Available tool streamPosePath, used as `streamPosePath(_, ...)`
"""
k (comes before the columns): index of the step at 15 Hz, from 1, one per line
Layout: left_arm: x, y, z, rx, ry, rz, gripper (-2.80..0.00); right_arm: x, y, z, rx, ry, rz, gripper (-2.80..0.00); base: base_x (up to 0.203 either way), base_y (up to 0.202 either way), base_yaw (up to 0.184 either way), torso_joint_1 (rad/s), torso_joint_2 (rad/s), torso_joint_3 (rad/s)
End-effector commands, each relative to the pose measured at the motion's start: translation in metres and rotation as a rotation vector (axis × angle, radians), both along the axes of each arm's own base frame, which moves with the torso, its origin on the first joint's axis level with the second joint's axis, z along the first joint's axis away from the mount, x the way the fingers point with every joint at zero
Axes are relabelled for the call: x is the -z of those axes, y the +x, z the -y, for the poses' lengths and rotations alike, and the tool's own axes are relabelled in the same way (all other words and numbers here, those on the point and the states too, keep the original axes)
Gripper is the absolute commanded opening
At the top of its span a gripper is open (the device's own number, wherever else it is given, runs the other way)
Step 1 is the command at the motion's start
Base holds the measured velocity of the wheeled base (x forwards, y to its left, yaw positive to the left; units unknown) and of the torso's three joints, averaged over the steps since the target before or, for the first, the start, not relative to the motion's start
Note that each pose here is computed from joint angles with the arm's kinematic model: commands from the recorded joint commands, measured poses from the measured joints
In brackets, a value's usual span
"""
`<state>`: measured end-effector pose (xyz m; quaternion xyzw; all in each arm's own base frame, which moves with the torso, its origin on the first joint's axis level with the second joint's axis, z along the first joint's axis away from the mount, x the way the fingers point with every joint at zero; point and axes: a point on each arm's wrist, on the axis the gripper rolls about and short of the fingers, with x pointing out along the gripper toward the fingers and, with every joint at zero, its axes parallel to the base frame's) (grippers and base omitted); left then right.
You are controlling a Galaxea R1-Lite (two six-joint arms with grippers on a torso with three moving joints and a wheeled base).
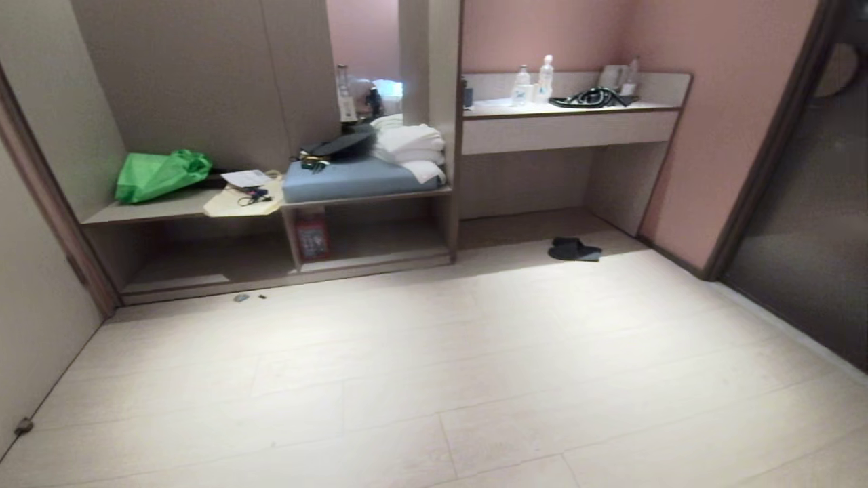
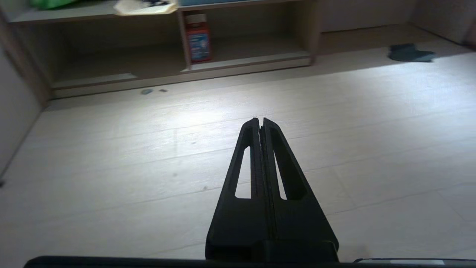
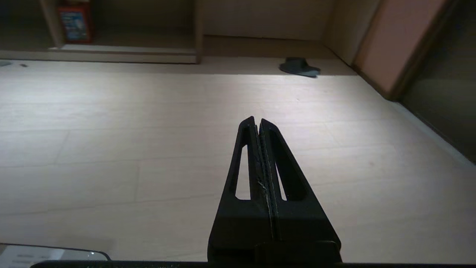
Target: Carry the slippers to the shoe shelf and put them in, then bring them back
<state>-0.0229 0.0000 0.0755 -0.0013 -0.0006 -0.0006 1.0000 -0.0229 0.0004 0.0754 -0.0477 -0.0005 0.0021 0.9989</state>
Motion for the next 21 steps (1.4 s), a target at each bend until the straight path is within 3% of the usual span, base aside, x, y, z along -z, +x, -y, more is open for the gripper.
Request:
streamPosePath(1,0.0000,0.0001,0.0000,0.000,0.000,-0.001,-2.80,-0.0001,0.0001,0.0000,0.000,-0.001,-0.001,-2.80,0.000,0.013,-0.175,0.002,0.00,-0.002)
streamPosePath(6,0.0000,0.0001,0.0000,0.000,0.000,-0.001,-2.80,-0.0001,0.0001,0.0000,0.001,-0.001,-0.001,-2.80,-0.002,0.007,-0.140,0.006,0.00,0.002)
streamPosePath(21,0.0000,0.0001,0.0000,0.000,0.000,-0.001,-2.80,0.0001,0.0001,0.0000,0.001,0.005,-0.002,-2.80,0.000,0.000,0.000,0.000,0.00,0.000)
